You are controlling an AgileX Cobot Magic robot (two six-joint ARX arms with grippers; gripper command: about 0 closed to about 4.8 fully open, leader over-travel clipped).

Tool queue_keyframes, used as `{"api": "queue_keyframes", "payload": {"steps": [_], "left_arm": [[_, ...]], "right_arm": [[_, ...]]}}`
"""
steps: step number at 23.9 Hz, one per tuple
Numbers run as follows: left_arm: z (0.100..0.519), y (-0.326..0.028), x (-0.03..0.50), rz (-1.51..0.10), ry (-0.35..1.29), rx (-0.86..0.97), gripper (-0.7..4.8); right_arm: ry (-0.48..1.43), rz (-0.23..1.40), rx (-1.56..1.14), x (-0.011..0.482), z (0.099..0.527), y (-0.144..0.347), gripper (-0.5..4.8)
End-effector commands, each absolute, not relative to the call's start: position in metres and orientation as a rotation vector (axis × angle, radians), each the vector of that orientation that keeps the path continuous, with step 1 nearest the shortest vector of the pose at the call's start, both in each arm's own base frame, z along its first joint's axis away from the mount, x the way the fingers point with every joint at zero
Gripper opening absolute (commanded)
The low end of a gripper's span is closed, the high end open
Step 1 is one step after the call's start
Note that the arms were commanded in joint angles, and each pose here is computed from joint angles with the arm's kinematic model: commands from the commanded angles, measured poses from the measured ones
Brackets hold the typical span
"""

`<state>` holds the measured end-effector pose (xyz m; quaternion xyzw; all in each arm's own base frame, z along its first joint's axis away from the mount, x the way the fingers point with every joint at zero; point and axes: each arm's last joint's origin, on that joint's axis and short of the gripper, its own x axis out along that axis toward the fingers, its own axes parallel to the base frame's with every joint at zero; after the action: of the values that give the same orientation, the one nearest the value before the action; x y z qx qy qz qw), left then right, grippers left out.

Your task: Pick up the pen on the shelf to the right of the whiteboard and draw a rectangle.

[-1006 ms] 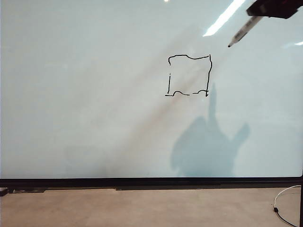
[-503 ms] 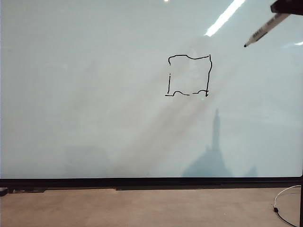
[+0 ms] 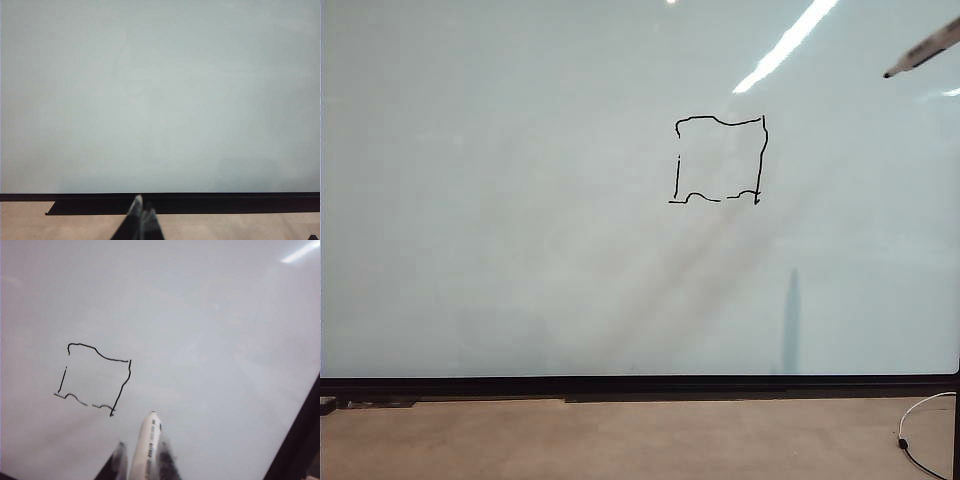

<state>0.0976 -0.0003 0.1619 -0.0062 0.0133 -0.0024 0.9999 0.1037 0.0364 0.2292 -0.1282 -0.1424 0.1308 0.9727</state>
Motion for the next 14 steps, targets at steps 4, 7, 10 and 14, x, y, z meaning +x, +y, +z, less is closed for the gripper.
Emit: {"api": "queue_keyframes", "payload": {"steps": [4, 7, 10, 14], "left_arm": [[0.164, 0.0, 0.097, -0.005, 0.017, -0.008, -0.04], [0.163, 0.0, 0.097, -0.005, 0.018, -0.008, -0.04], [0.163, 0.0, 0.097, -0.005, 0.018, -0.008, -0.04], [0.163, 0.0, 0.097, -0.005, 0.019, -0.008, -0.04]], "right_arm": [[-0.294, 0.235, -0.229, 0.089, 0.22, 0.03, -0.05], [-0.3, 0.23, -0.222, 0.085, 0.217, 0.029, -0.05], [-0.284, 0.222, -0.218, 0.082, 0.214, 0.027, -0.05], [-0.27, 0.226, -0.209, 0.083, 0.21, 0.028, -0.05]]}}
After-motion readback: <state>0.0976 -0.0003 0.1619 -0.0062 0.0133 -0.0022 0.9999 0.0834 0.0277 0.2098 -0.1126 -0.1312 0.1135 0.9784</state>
